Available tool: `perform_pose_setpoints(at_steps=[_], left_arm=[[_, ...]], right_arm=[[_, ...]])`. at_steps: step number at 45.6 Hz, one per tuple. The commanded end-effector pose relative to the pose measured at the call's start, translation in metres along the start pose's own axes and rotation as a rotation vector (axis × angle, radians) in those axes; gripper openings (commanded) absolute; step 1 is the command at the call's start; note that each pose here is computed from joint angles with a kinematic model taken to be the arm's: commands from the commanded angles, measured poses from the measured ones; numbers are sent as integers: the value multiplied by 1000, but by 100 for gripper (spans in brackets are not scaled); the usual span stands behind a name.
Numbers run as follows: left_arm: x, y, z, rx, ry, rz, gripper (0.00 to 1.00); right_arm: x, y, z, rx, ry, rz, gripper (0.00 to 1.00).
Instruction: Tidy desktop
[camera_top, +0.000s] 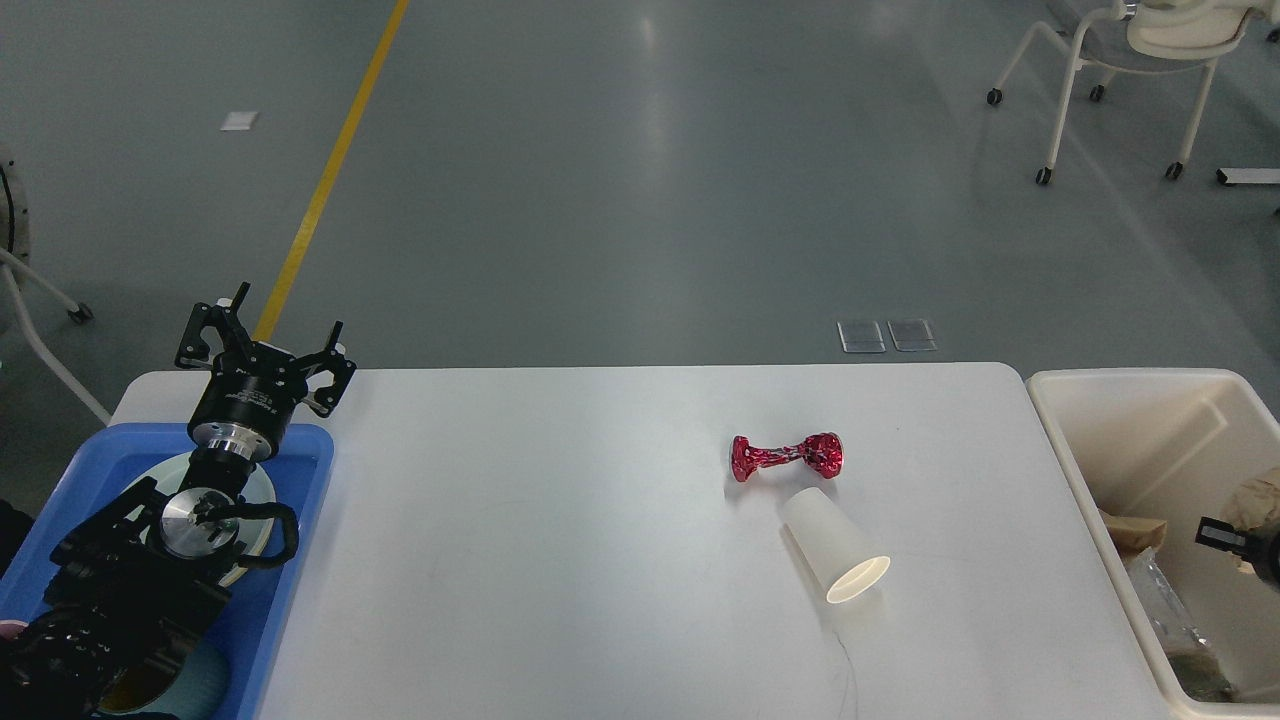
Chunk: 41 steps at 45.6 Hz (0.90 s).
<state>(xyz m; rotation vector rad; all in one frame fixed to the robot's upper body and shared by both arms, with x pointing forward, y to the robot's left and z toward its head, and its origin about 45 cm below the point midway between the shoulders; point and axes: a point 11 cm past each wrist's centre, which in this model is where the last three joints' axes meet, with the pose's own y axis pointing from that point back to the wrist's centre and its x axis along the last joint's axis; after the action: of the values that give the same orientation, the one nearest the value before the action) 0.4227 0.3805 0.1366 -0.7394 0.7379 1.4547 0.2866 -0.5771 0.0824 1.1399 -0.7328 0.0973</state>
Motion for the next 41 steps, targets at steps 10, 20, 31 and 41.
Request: perform_pose_setpoints(at_steps=[10,20,31,41], left_arm=[[0,0,0,0,0,0,99],[0,0,0,0,0,0,99],[0,0,0,2,-1,0,99],[0,0,0,1,0,0,99]], right_arm=[[1,0,-6,16,-21,-9,100],[25,8,-17,45,-31,5,100],[117,86,-59,196,-34,-98,100],[166,242,-127,380,131,-147,100]])
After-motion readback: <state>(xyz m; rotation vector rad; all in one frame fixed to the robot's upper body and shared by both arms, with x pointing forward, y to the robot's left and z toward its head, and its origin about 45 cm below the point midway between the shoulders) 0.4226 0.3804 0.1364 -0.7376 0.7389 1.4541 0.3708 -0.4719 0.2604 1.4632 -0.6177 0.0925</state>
